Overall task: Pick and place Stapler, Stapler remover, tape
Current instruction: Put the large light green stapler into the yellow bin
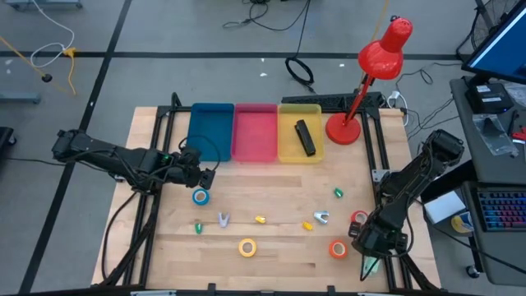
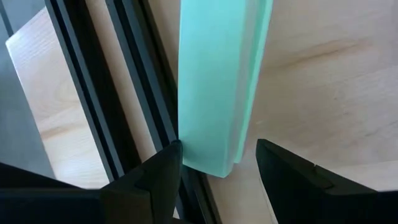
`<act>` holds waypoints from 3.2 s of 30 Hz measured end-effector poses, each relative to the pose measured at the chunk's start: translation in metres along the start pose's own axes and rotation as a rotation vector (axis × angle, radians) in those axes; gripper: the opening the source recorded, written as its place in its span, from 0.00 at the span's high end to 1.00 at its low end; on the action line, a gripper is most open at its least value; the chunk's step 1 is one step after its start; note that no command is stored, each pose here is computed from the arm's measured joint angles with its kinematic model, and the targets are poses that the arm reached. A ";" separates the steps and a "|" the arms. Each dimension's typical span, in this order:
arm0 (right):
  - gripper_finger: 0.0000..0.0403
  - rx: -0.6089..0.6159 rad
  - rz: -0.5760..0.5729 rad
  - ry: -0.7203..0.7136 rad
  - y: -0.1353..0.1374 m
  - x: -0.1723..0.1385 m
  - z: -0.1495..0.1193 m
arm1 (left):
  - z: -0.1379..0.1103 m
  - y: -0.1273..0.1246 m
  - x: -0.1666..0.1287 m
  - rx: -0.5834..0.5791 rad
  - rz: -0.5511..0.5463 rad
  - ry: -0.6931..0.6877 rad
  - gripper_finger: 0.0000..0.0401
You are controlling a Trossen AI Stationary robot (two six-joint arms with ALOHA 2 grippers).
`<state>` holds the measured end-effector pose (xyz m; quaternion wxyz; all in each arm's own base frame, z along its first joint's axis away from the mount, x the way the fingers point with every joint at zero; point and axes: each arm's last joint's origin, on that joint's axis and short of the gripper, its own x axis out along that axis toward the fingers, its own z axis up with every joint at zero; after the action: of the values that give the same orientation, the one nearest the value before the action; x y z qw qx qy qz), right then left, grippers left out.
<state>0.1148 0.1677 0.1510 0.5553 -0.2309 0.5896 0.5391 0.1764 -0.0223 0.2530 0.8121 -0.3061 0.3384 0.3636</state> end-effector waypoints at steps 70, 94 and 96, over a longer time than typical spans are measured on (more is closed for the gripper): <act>0.74 0.027 0.058 -0.196 0.006 -0.027 0.040 | 0.000 0.000 0.000 0.127 -0.001 -0.001 0.06; 0.49 0.120 0.105 -0.139 0.013 -0.011 0.046 | 0.000 0.000 0.000 0.152 0.000 -0.001 0.06; 0.49 0.128 0.116 -0.123 0.011 -0.007 0.047 | 0.000 0.000 0.000 0.152 0.000 -0.001 0.06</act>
<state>0.1259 0.2105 0.1709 0.5719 -0.1272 0.6000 0.5447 0.1765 -0.0223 0.2531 0.8330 -0.2435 0.3648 0.3371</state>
